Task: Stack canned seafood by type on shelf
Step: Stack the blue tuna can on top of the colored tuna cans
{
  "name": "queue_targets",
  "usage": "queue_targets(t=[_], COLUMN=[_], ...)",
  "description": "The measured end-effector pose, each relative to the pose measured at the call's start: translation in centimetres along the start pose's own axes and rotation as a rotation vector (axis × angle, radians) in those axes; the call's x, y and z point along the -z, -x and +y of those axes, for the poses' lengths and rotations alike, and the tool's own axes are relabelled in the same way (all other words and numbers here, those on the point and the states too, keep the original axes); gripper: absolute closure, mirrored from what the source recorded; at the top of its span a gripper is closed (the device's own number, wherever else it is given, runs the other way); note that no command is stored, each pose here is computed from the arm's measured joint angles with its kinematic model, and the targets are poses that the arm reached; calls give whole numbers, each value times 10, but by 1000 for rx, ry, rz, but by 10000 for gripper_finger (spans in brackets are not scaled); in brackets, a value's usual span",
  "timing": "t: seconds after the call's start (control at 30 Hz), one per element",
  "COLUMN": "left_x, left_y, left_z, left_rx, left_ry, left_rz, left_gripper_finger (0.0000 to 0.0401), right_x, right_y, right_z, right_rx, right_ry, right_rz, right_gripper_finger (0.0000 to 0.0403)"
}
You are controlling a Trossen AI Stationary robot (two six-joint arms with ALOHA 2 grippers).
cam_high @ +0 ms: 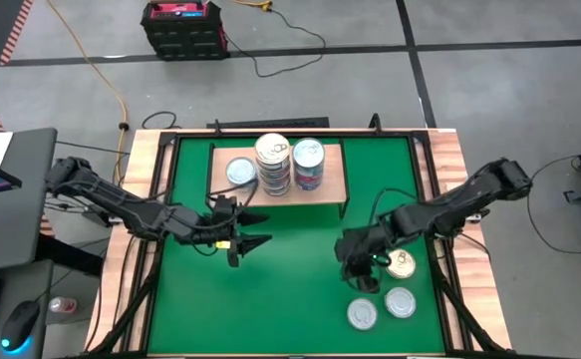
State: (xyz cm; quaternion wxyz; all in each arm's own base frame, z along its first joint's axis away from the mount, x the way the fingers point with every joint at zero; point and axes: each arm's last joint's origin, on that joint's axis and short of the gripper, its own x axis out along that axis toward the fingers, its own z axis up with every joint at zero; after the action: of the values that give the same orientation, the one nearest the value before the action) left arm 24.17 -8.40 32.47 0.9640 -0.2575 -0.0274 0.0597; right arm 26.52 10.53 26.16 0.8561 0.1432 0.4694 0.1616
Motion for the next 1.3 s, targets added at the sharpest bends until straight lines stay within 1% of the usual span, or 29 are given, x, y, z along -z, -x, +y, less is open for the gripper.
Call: queue_targets(t=[0.1,0.17,0.3,0.4,0.53,0.67,0.8,0.97,1.07,1.1,1.17,1.3], left_x=[4,5,7,9,11,20,28,33,33,33,33,33], left_y=[-2,-4,-5,-6,-9,-16,-22,-26,-26,-26,-26,-25], left_z=[0,1,2,4,6,9,9,9,8,8,8,9], left_rx=[12,3,-7,-26,-46,-65,-56,-37,-33,-33,-34,-35], left_ry=[-3,-5,-3,-13,-4,-7,21,35,49,48,46,46], left_rz=[20,24,33,43,41,64,89,107,108,110,111,112], left_gripper_finger=[106,106,106,106,106,106,106,106,106,106,106,106], right_x=[26,36,51,56,69,76,79,78,74,72,72,60], right_y=[-17,-23,-30,-34,-51,-69,-81,-88,-88,-87,-86,-72], right_z=[-6,-6,0,6,4,2,-1,-12,-22,-28,-45,-76], right_rx=[-25,-42,-62,-73,-39,-17,-3,17,36,62,139,179], right_ry=[-44,-42,26,78,69,67,57,-22,-44,-43,-57,-105], right_rz=[102,144,185,169,253,311,347,378,381,372,387,359], right_gripper_finger=[283,253,197,184,196,220,245,274,289,294,301,308])
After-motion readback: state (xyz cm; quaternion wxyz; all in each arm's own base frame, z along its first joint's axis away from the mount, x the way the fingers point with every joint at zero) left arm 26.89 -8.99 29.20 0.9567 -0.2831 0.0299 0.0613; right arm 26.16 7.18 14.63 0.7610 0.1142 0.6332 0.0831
